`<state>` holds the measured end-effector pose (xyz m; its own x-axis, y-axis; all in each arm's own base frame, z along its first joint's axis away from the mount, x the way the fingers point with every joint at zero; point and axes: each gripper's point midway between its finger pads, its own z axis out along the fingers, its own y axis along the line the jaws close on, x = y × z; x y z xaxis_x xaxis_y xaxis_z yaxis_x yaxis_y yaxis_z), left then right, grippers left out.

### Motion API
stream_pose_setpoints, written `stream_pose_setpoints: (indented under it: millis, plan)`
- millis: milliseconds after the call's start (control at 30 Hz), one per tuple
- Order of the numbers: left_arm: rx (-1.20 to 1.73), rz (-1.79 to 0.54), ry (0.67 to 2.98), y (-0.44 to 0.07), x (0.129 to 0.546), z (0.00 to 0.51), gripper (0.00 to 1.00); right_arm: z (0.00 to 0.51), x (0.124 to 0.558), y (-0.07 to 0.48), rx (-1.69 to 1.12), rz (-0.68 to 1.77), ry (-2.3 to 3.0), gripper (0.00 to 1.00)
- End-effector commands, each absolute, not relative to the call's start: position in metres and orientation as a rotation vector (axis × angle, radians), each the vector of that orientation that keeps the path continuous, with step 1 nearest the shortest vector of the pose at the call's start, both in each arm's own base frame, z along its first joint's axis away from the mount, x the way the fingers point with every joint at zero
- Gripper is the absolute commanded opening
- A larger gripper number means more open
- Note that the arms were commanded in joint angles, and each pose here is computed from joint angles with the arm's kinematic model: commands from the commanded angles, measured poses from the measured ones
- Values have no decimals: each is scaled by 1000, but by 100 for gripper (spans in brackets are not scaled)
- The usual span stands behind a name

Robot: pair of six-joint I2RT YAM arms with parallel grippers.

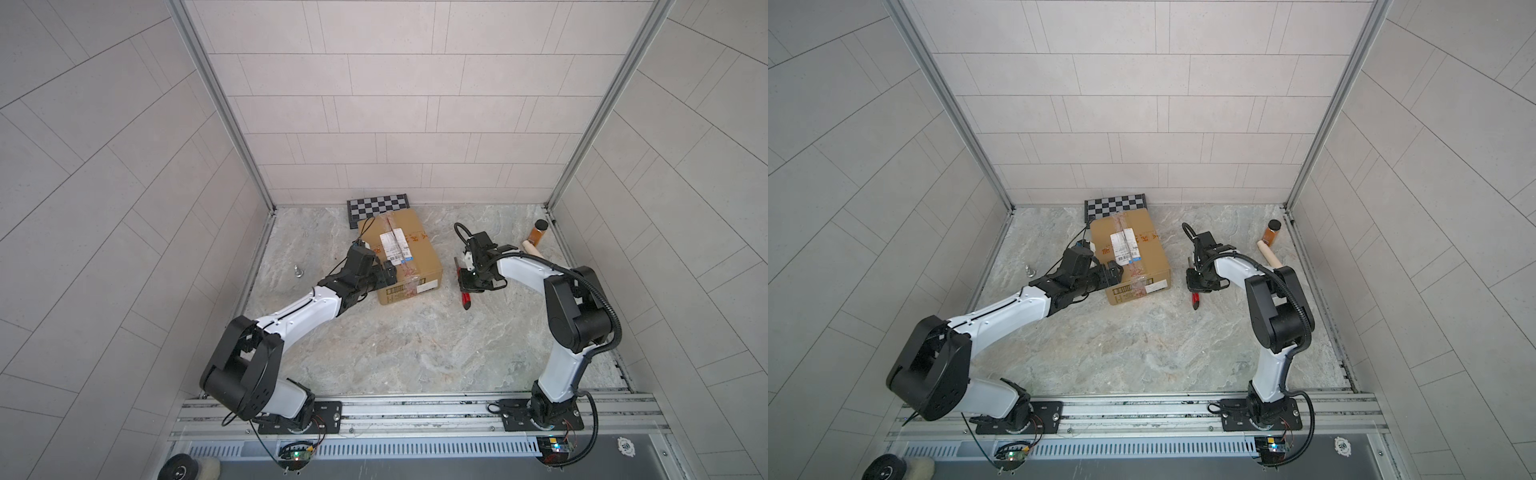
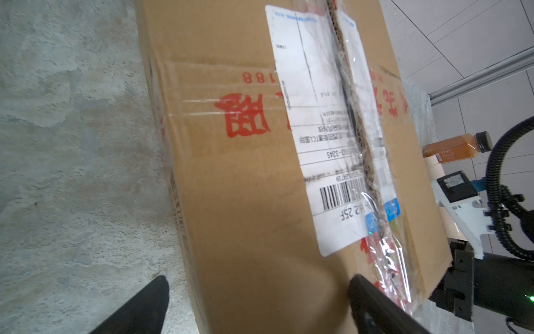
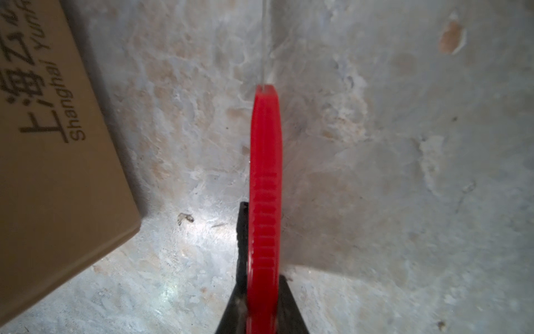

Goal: Unpack the express box

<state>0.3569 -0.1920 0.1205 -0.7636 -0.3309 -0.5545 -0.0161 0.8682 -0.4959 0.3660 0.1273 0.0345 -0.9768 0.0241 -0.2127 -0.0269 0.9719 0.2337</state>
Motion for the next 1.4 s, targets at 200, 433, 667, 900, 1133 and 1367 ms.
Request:
stream_pose_setpoints:
  millis: [200,433,667,900,1133,1367]
  plan:
    - [-268,-575,2472,-176,338,98,100,30,377,124,15,369,2902,25]
    - [-252,-587,2468,-180,343,100,100,105,395,106,56,364,2734,46]
    - [-247,-598,2457,-183,349,103,100,199,395,117,-9,320,2531,62]
    - [-253,-606,2485,-184,347,88,100,241,391,208,-232,255,2378,68]
    - [-254,-627,2487,-185,344,84,100,216,397,270,-411,144,2407,70]
    - [-262,-653,2474,-184,341,82,100,188,415,290,-479,53,2429,73]
